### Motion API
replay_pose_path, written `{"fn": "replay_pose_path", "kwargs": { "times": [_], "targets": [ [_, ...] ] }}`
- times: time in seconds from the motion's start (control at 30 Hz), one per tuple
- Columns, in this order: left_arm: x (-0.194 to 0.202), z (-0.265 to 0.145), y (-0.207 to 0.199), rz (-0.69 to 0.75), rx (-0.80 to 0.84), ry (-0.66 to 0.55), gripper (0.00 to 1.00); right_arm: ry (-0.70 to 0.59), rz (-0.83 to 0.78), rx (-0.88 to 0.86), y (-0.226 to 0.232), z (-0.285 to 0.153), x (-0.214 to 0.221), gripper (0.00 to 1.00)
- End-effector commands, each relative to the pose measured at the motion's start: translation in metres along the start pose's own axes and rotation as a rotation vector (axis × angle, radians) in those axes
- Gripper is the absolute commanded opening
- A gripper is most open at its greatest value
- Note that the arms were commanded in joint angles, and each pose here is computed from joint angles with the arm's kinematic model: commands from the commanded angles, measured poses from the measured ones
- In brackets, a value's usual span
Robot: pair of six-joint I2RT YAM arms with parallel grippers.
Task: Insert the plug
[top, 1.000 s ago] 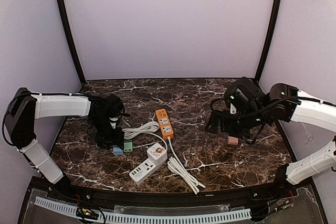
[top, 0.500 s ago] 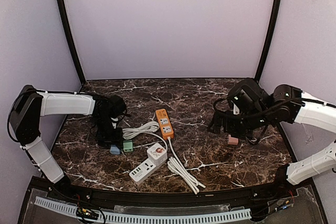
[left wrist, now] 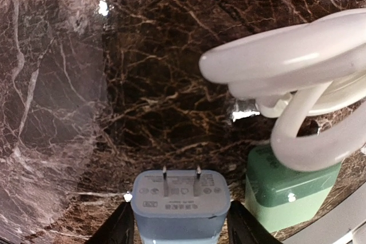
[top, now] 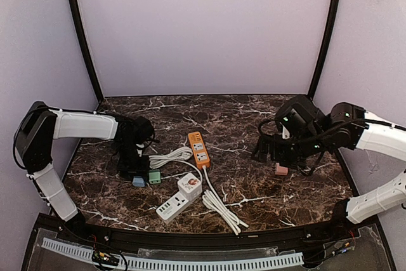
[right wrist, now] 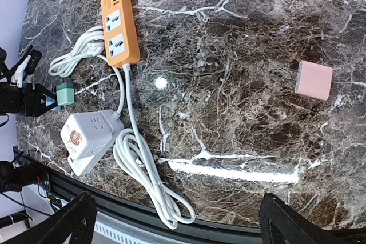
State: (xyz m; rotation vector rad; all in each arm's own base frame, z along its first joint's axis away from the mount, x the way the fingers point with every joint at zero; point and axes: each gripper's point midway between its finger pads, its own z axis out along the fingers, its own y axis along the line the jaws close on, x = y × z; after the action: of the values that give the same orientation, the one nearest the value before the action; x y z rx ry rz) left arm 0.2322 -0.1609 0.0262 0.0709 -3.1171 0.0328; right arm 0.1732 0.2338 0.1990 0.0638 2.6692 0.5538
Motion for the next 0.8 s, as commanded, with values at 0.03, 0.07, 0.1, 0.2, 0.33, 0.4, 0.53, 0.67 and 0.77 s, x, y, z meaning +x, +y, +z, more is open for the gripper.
{"fn": "replay_pose_path", "kwargs": {
  "times": [0.03,0.07,0.1,0.2,0.33,0.4,0.53,0.67,0.77],
  "targets": [
    [-0.001,-0.001,-0.004,0.014,0.008,0.006,0.53,0.003,0.016,-0.004,-0.004,-0.002,0.003,0.99],
    [-0.001,0.000,-0.004,0.018,0.006,0.007,0.53,0.004,0.018,-0.005,-0.005,-0.002,0.004,0.99],
    [-0.001,0.000,-0.004,0.019,0.005,0.007,0.52,0.005,0.020,-0.005,-0.006,-0.002,0.004,0.99],
    [-0.002,0.001,-0.003,0.031,-0.005,0.010,0.53,0.007,0.024,-0.010,-0.006,-0.003,0.005,0.99],
    [-0.005,0.000,-0.002,0.058,-0.023,0.012,0.58,0.009,0.027,-0.013,-0.006,-0.003,0.005,0.99],
    [-0.007,0.001,-0.002,0.071,-0.028,0.011,0.58,0.009,0.030,-0.015,-0.006,-0.004,0.006,0.99],
    [-0.011,0.003,0.001,0.081,-0.049,0.013,0.51,0.009,0.038,-0.020,-0.007,-0.005,0.007,0.99],
    [-0.011,0.003,0.002,0.078,-0.051,0.016,0.41,0.006,0.046,-0.026,-0.008,-0.007,0.008,0.99],
    [-0.008,0.000,-0.001,0.075,-0.026,0.022,0.39,0.000,0.051,-0.029,-0.009,-0.008,0.007,0.99]
  ]
}}
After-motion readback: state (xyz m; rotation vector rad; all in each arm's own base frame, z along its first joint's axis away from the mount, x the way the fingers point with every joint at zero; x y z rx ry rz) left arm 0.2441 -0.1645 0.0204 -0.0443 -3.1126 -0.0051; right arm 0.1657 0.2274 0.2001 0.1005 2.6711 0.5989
